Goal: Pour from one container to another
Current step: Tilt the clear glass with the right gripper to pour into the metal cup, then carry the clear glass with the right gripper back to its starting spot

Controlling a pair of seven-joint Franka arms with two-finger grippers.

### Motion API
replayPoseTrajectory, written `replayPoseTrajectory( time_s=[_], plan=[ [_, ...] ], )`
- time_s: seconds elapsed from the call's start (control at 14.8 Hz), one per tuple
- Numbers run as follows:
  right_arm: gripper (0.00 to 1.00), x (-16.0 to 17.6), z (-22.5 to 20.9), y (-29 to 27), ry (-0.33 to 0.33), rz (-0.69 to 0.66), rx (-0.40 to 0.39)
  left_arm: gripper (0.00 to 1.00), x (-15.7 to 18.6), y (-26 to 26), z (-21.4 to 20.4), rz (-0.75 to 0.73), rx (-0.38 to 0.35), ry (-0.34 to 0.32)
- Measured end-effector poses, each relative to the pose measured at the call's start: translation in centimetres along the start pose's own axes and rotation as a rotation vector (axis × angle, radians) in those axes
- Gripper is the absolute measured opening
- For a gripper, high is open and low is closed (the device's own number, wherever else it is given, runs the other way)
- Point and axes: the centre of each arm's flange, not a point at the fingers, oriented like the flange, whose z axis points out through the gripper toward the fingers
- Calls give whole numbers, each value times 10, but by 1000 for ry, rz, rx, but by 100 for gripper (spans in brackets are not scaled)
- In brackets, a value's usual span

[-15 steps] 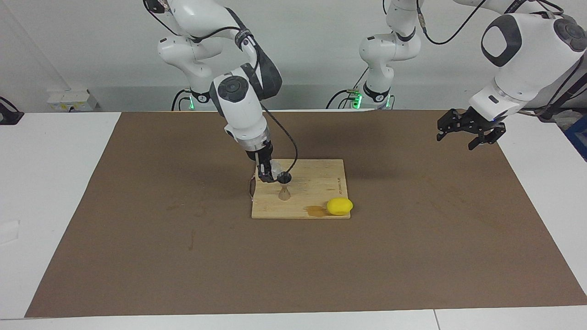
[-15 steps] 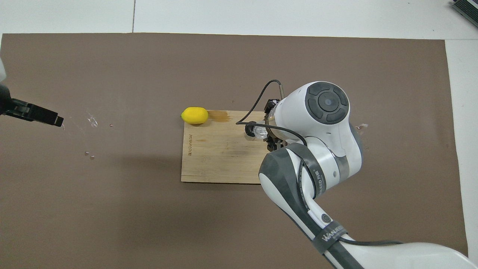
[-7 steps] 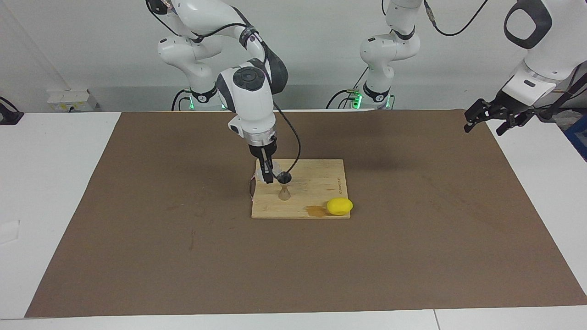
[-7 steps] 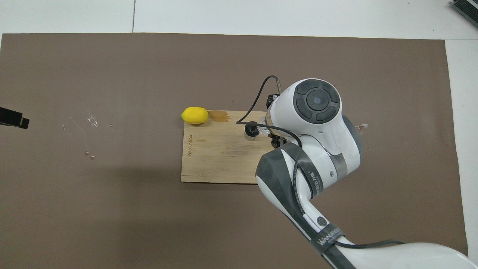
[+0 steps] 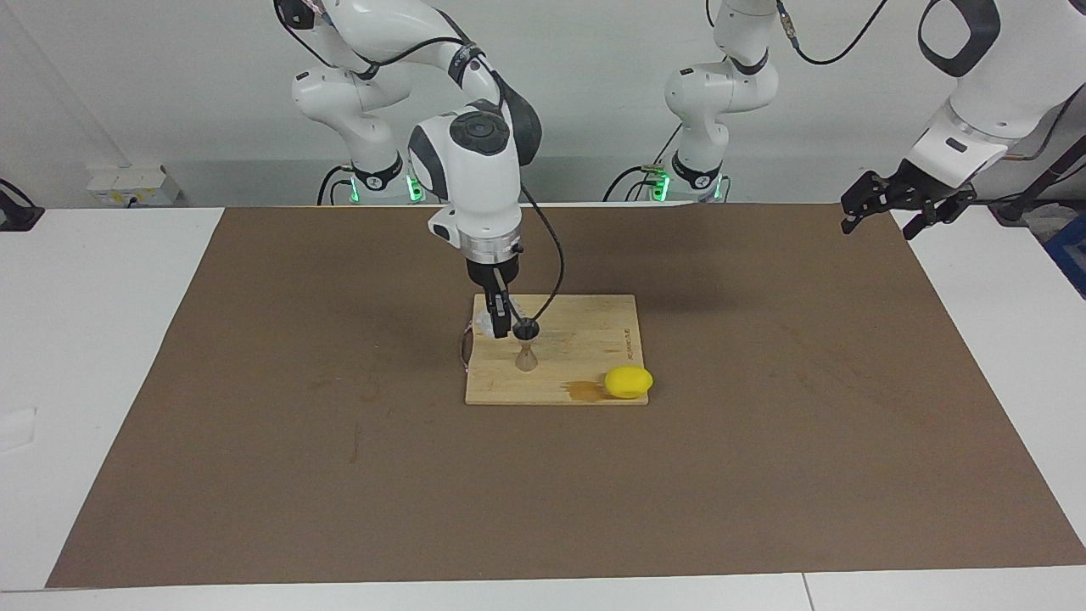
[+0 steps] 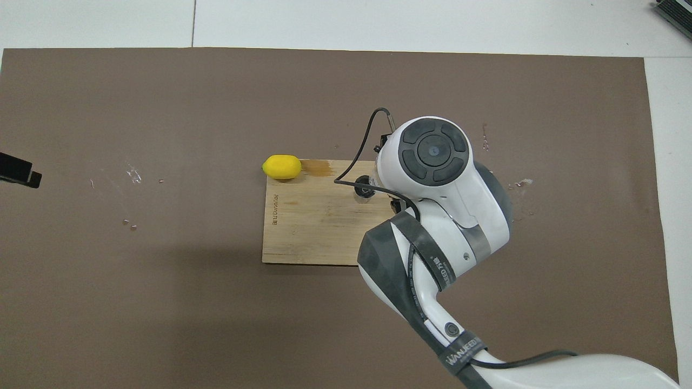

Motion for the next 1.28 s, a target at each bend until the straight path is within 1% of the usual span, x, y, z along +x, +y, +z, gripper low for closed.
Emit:
replayPoseTrajectory(
  time_s=[0.2,0.41,0.68,0.88,1.15,1.28],
  plan=[
    [51,-7,0,3,35,-32,3,100,4,3,-2,-92,4,6],
    [51,-7,-1,3,35,-31,3,100,6,12,-2,-141,5,7],
    [51,-3,2,1,-3,6,-15,100,5,9,-2,-153,5,4],
    [51,1,5,-1,-17,24,-26,100,2,3,-5,-169,5,8],
    [51,25,10,-8,-125,136,-75,100,-6,-11,-11,-196,3,17],
    [51,48,19,-15,-219,203,-113,100,-13,-10,-18,-196,1,11]
  ],
)
